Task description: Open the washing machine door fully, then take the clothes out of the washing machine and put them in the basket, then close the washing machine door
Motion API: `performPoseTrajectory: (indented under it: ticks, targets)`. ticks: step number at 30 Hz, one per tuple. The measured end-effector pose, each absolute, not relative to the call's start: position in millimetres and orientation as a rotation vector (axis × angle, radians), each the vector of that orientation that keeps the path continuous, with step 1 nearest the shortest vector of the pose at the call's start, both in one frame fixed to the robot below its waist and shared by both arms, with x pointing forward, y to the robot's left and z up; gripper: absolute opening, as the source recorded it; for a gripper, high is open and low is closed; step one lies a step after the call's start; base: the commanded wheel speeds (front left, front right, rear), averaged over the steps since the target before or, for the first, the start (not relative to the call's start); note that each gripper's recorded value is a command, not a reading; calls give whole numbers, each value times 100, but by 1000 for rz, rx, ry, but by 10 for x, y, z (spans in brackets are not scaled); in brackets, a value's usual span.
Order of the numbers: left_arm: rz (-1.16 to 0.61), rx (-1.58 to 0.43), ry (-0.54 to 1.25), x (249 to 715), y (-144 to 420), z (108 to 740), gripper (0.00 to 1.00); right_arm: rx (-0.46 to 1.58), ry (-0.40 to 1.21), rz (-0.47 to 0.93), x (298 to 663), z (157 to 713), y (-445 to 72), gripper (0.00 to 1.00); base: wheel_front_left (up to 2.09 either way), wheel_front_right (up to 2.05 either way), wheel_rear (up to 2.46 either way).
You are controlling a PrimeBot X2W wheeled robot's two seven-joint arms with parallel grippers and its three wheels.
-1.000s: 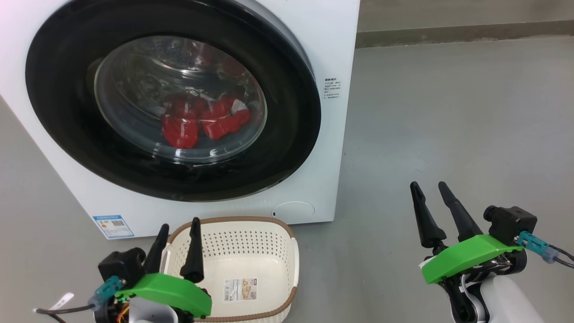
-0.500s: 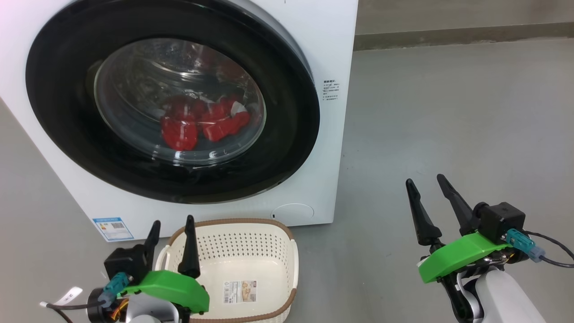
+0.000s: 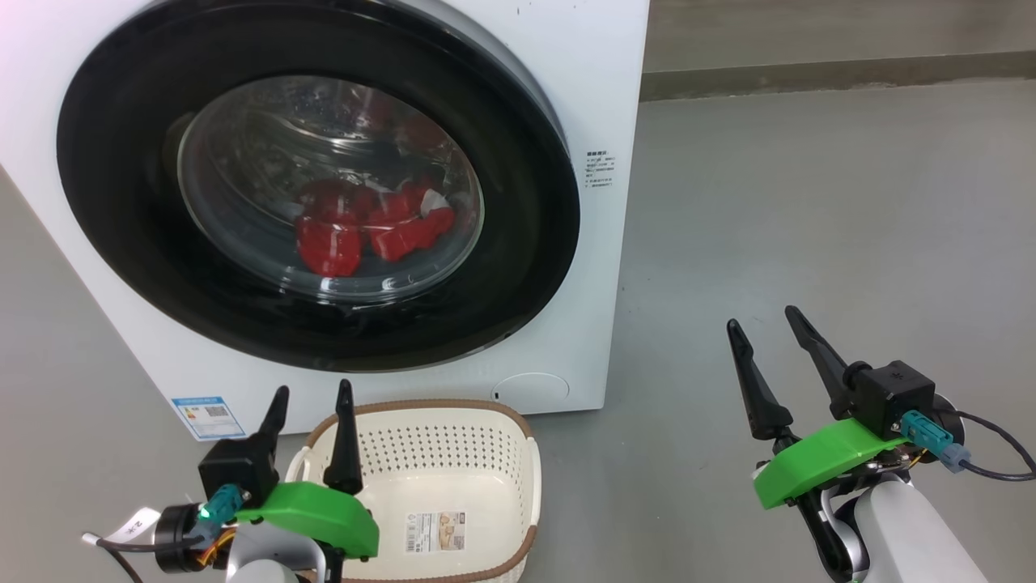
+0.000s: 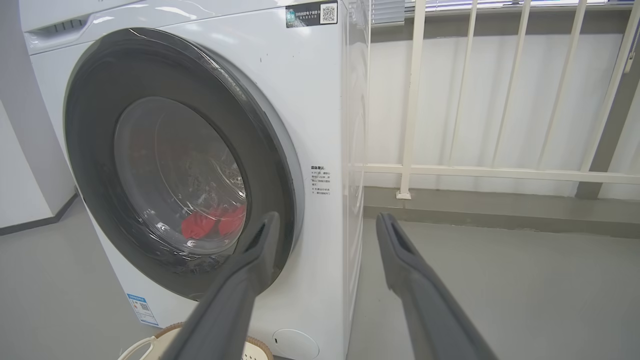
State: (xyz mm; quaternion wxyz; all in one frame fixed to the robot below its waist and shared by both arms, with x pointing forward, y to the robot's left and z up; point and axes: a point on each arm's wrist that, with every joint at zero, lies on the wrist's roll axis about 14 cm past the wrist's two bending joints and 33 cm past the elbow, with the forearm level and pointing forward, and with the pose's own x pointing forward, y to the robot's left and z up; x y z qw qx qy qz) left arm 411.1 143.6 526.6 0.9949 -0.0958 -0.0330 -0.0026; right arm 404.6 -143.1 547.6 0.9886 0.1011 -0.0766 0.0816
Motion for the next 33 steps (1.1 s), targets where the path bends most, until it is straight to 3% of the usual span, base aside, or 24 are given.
performPoseTrajectory:
  ticks: [21, 22, 23, 24, 25, 26, 33]
  targets:
    - [-14, -204, -82, 4155, 1411, 5302, 100, 209, -149, 151, 4103, 5441, -1471, 100, 0, 0, 0]
    - [-15, -204, -83, 4160, 1410, 5302, 100, 213, -147, 147, 4112, 5432, -1480, 80, 0, 0, 0]
    - [-16, -205, -84, 4164, 1408, 5303, 100, 214, -143, 146, 4122, 5418, -1483, 48, 0, 0, 0]
    - [-17, -205, -85, 4169, 1406, 5304, 100, 214, -140, 146, 4133, 5405, -1481, 37, 0, 0, 0]
    - [-18, -206, -87, 4174, 1402, 5305, 100, 215, -137, 147, 4145, 5393, -1474, 10, 0, 0, 0]
    - [-20, -206, -88, 4179, 1397, 5307, 100, 215, -134, 149, 4159, 5383, -1466, 0, 0, 0, 0]
    - [-34, -215, -106, 4255, 1360, 5330, 100, 228, -160, 162, 4396, 5467, -1415, 0, 0, 0, 0]
